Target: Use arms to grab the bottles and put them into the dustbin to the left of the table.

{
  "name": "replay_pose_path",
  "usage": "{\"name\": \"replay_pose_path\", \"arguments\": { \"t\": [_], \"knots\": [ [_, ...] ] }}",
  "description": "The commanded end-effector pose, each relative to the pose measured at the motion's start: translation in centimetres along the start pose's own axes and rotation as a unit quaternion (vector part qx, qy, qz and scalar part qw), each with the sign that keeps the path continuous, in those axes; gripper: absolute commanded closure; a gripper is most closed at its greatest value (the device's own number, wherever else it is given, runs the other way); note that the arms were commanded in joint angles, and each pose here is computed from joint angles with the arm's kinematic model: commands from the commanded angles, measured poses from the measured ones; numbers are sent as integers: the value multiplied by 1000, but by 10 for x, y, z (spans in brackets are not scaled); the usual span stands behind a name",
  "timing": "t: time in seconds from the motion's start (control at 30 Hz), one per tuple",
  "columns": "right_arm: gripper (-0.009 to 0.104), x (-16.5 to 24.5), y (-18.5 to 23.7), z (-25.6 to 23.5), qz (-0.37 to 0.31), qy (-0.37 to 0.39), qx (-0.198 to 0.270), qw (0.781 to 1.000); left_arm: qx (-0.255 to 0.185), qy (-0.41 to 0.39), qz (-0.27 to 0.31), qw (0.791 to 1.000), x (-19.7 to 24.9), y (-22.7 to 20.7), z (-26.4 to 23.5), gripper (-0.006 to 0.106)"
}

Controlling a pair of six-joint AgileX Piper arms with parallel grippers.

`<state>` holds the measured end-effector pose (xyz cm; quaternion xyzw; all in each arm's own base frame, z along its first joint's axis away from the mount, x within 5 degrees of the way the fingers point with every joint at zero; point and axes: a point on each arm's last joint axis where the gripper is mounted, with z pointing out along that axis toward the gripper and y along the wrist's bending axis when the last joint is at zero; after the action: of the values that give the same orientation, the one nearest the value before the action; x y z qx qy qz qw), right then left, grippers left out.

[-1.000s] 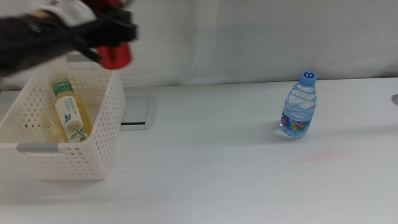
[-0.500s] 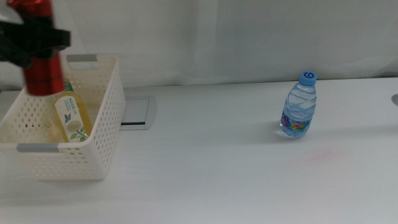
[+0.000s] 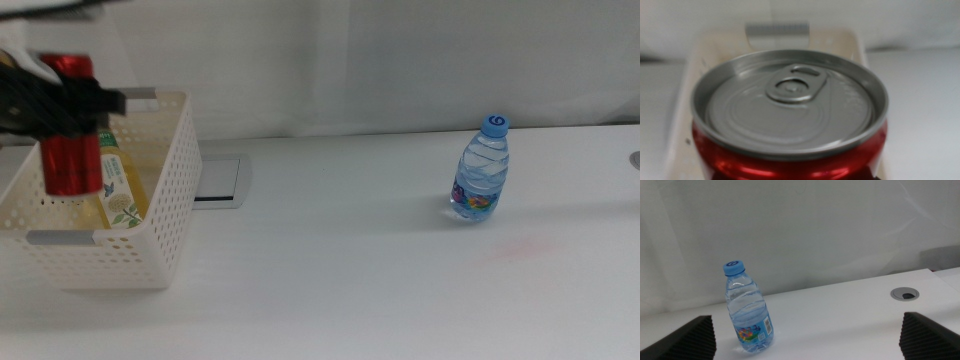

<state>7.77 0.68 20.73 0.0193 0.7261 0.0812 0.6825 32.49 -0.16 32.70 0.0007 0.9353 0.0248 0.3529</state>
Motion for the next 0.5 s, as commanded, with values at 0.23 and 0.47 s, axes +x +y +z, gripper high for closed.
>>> {"name": "replay_pose_path", "arguments": {
  "t": [0.23, 0.47],
  "knots": [
    [-8, 10, -2, -1, -4, 7, 6, 1000, 3, 39, -18, 999, 5, -7, 62, 103],
    [-8, 10, -2, -1, -4, 7, 6, 1000, 3, 54, -18, 998, 9, -8, 79, 103]
  ]
}}
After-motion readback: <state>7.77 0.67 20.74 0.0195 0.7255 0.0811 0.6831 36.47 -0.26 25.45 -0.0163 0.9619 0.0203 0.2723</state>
